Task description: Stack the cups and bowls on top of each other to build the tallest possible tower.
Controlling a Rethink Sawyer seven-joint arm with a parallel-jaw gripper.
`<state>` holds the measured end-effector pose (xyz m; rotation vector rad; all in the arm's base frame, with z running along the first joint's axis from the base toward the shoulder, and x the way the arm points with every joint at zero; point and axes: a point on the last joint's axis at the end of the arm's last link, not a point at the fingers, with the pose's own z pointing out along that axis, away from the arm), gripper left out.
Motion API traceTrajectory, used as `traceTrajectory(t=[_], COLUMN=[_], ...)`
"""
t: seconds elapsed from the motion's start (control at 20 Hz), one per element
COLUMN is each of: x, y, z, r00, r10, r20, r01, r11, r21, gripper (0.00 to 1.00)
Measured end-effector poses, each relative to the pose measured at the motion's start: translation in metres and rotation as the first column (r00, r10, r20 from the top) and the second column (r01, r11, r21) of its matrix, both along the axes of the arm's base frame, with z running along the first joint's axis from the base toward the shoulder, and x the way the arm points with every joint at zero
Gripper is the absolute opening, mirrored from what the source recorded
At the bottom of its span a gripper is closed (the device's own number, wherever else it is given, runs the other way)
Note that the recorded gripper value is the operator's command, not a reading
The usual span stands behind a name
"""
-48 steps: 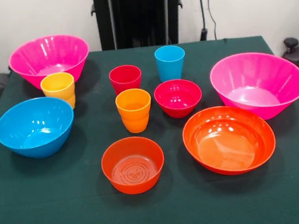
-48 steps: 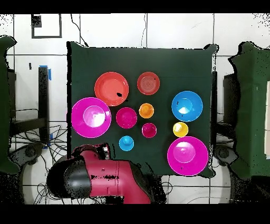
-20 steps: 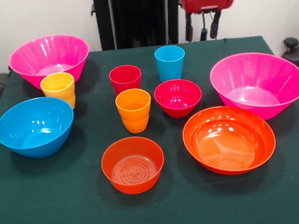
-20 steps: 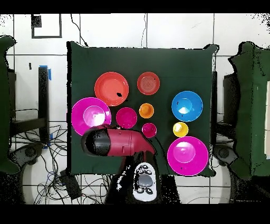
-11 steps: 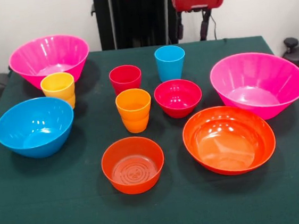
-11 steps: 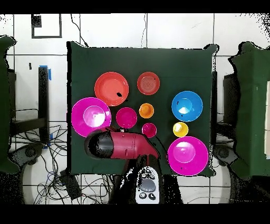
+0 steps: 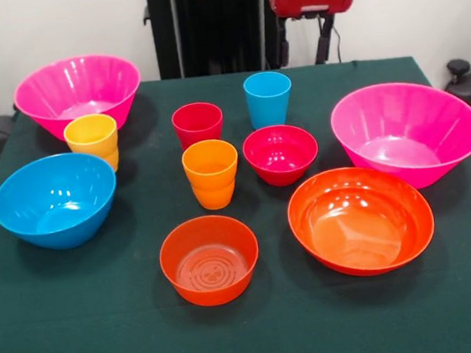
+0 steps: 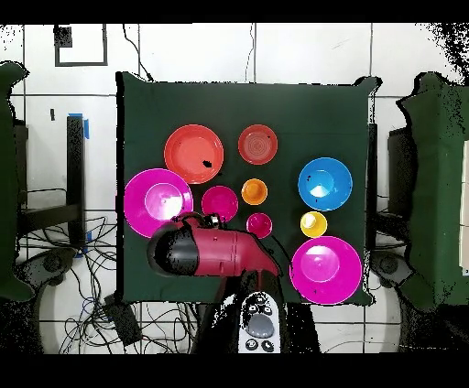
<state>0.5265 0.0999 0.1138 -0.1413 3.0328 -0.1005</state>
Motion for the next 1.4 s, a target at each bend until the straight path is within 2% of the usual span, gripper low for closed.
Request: traceTrajectory(t=[0.2, 0.45, 1.4], x=[0.005, 0.005, -0.025], y=[-0.001, -0.001, -0.007], z=[-0.002, -0.005, -0.048], r00=[0.998, 0.9955, 0.9933], r10=[0.022, 0.045, 0.115], r20=[0.059, 0.084, 0.01], r01=[-0.021, -0.043, -0.115], r11=[0.9997, 0.9988, 0.9925], r21=[-0.011, -0.021, -0.043], gripper=[1.0, 1.0, 1.0])
